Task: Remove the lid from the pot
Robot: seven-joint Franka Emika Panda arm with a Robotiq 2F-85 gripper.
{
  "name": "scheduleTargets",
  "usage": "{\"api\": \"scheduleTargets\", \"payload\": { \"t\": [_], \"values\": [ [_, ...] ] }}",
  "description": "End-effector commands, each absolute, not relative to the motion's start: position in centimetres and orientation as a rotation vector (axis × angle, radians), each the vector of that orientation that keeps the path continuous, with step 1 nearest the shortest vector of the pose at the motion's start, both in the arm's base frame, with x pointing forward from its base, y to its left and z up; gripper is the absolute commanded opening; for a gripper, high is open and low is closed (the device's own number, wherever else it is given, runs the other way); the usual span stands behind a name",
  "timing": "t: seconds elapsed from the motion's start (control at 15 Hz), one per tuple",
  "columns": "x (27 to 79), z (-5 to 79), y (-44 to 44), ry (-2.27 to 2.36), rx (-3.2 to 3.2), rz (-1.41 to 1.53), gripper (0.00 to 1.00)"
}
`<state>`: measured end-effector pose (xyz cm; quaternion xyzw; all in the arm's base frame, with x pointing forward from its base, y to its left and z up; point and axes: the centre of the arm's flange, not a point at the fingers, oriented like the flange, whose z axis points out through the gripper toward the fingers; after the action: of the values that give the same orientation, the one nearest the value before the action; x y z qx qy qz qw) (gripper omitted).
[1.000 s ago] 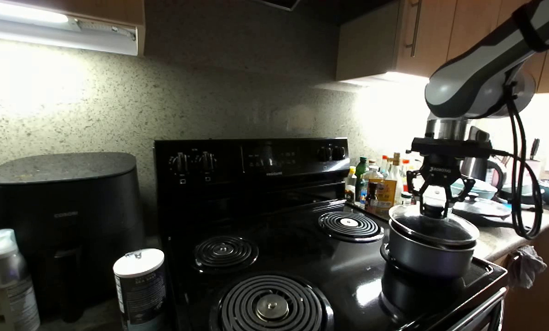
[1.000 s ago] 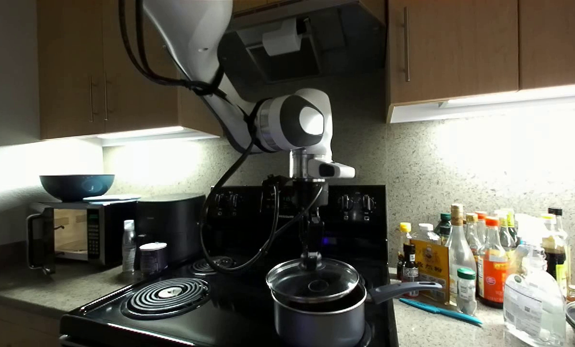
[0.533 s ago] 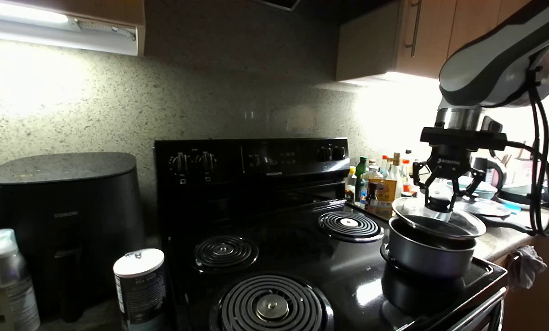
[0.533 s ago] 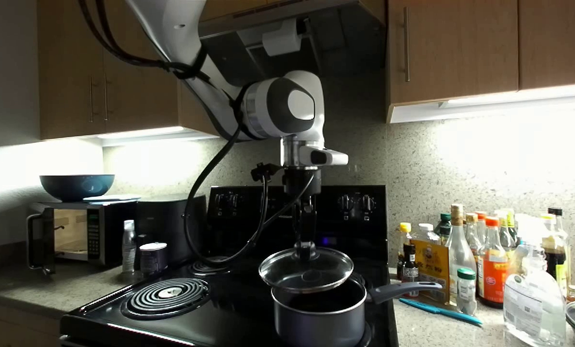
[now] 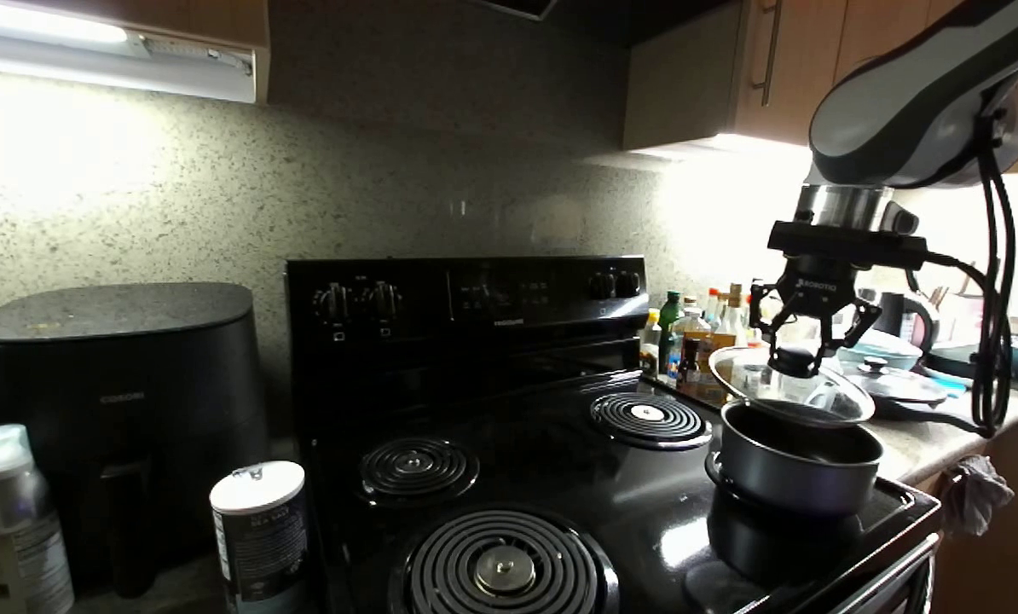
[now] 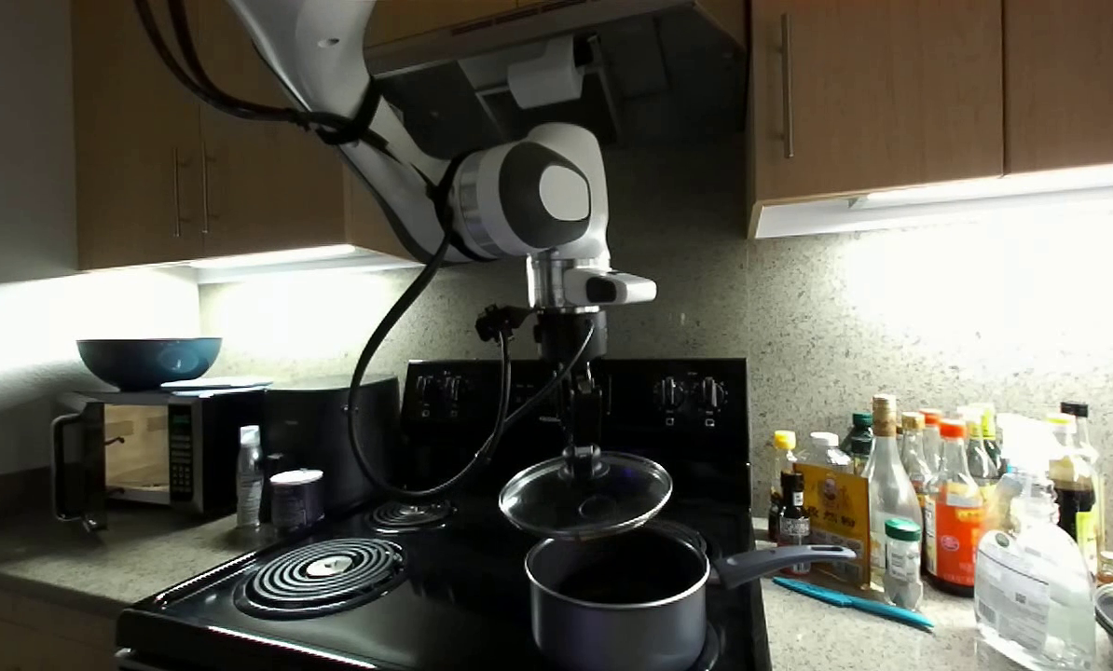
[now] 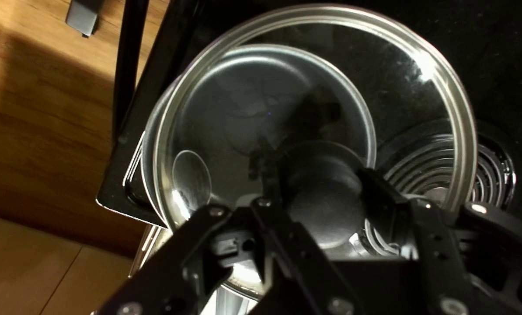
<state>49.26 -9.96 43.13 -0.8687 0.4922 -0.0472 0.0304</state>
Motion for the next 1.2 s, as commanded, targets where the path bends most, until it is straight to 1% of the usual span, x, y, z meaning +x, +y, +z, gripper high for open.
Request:
{"api": "scheduleTargets", "payload": {
  "t": [0.0, 0.27, 0.33, 0.73, 0.8, 1.13],
  "values": [
    [48.5, 43.4, -7.2, 1.413, -2.761, -0.196, 0.23],
    [48.7, 41.4, -4.2, 1.327, -2.88, -0.16, 0.23],
    [49.1, 41.5, -4.9, 1.354, -2.843, -0.131, 0.48],
    [49.0, 40.9, -4.2, 1.332, -2.866, -0.116, 0.48],
    [49.0, 40.8, -3.8, 1.325, -2.878, -0.127, 0.23],
    [49.5, 39.8, 1.2, 1.161, -3.053, -0.157, 0.23]
  ]
}}
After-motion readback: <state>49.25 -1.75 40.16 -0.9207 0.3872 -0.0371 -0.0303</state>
